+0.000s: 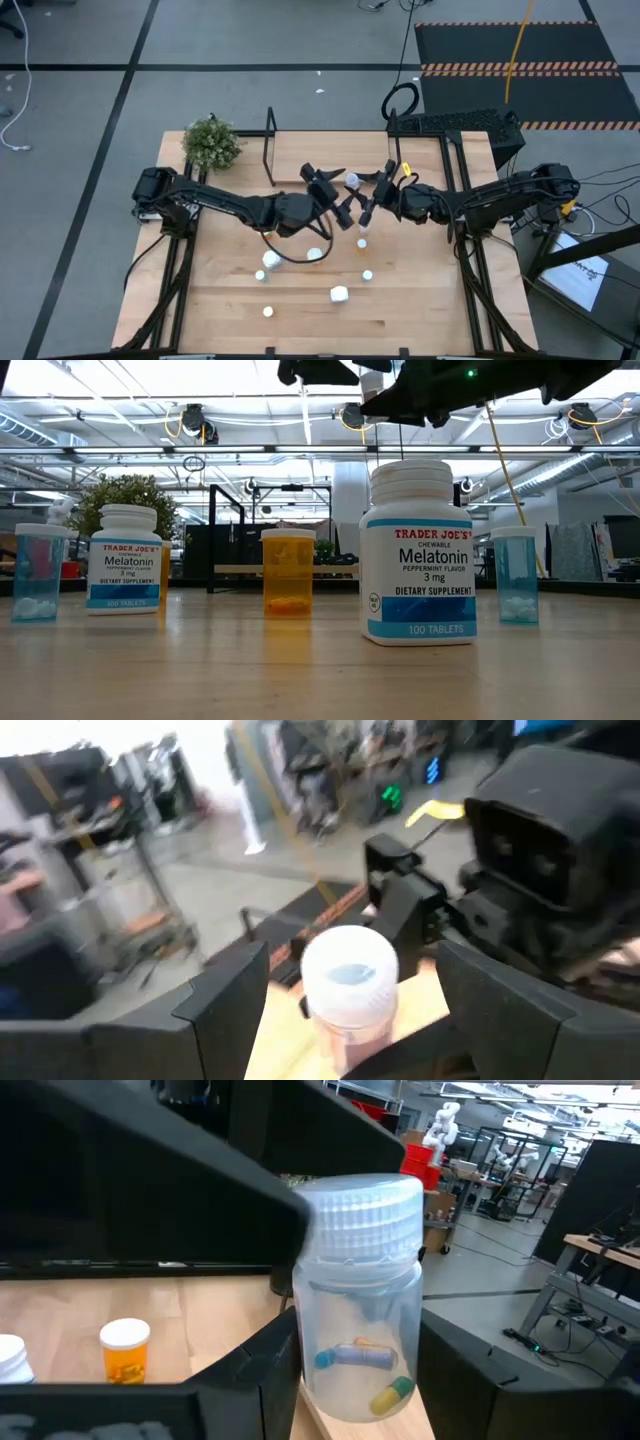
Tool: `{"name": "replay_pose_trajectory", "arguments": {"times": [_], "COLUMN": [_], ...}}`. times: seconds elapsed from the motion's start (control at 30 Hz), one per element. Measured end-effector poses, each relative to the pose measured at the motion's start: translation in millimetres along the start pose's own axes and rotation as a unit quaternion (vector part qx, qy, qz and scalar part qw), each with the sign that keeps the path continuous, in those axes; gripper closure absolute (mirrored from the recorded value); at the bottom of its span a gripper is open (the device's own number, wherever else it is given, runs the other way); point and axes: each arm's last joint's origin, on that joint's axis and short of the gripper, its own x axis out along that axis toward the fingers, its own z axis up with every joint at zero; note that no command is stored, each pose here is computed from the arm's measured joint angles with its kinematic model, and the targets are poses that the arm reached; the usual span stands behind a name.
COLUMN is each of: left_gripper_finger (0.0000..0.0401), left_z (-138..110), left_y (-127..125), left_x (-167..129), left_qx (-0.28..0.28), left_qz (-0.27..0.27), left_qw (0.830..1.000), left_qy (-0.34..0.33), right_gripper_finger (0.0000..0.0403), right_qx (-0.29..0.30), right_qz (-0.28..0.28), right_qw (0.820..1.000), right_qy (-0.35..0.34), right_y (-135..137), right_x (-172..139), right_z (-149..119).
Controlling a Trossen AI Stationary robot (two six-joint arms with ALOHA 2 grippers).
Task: Pick and place medicine bottles onto shelf by color
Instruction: Put the left transparent pill bottle on the shelf
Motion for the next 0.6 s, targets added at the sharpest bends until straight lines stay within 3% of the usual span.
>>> {"name": "replay_pose_trajectory", "arguments": {"times": [0.1,0.33,0.6], "left_gripper_finger": [0.0112,0.0112,0.0112], "left_z": [10.0,19.3,30.0], "left_y": [0.4,2.8,13.3], "left_x": [1.1,-0.1,1.9], "left_qx": [0.007,-0.018,-0.022], "left_qz": [0.022,0.025,-0.006], "left_qw": [0.999,0.997,0.991], "left_qy": [0.042,0.07,0.132], "right_gripper_finger": [0.0241,0.0241,0.0241], "right_qx": [0.001,-0.014,-0.034], "right_qz": [-0.004,-0.001,0.0], "right_qw": [1.0,1.0,0.999], "right_qy": [0.005,0.008,0.009], "right_y": [-1.5,-1.1,-1.1], "right_x": [-0.3,0.4,0.4], "right_z": [-3.5,-5.0,-5.2]}}
